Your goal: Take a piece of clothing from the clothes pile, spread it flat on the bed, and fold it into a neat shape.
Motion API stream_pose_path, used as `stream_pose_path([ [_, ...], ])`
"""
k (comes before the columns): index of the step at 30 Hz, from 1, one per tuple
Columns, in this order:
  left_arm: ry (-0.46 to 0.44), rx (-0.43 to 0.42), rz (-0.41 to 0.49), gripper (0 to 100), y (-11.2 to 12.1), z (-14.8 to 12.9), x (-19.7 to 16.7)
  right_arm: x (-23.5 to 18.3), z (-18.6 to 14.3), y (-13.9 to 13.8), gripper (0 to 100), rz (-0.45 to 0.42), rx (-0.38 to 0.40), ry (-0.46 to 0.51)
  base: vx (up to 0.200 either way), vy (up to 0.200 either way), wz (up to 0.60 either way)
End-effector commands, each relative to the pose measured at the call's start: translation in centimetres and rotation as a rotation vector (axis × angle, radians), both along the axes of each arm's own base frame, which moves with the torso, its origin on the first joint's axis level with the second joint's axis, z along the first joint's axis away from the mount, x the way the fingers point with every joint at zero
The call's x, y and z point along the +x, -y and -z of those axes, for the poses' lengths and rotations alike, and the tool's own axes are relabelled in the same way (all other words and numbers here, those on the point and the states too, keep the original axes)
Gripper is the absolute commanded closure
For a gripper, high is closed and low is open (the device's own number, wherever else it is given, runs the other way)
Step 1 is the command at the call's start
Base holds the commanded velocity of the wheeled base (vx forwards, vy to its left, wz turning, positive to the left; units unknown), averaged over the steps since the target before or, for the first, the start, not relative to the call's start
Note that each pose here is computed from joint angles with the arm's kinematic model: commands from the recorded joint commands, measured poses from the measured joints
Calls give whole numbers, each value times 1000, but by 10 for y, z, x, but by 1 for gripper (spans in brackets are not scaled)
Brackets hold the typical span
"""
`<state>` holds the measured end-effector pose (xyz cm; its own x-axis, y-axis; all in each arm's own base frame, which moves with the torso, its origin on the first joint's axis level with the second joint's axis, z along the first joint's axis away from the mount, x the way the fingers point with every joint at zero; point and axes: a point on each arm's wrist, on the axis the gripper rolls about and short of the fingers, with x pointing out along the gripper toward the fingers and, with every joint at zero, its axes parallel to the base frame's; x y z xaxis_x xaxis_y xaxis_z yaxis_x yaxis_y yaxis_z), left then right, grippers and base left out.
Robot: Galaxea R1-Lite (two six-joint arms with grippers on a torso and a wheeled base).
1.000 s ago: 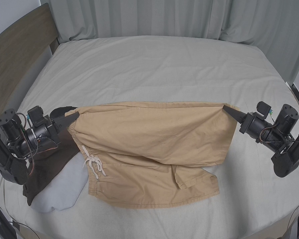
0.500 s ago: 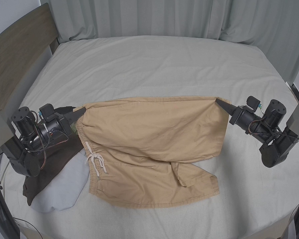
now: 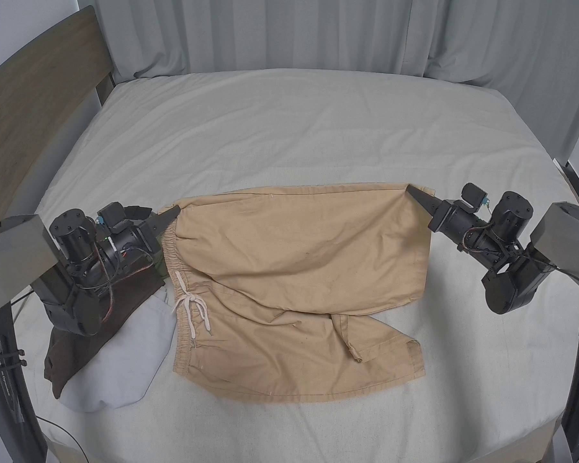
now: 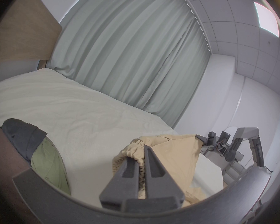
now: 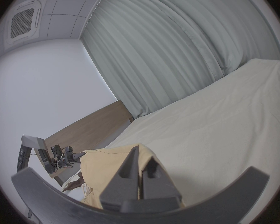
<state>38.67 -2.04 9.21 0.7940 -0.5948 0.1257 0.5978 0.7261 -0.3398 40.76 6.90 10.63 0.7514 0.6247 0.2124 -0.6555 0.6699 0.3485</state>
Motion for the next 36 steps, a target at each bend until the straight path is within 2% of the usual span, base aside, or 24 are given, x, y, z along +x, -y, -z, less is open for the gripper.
stream_pose_path([
  [1, -16, -24, -14, 100, 4, 12, 14, 13, 13, 0, 100, -1, 13, -18, 0, 0, 0],
  [16, -21, -36, -39, 100, 4, 29, 32, 46, 17, -4, 100, 1, 12, -25, 0, 0, 0],
  [25, -7, -57, -63, 100, 3, 28, 39, 58, 26, -5, 100, 2, 11, -31, 0, 0, 0],
  [36, -15, -68, -62, 100, 4, 31, 42, 66, 17, -6, 100, 3, 13, -9, 0, 0, 0],
])
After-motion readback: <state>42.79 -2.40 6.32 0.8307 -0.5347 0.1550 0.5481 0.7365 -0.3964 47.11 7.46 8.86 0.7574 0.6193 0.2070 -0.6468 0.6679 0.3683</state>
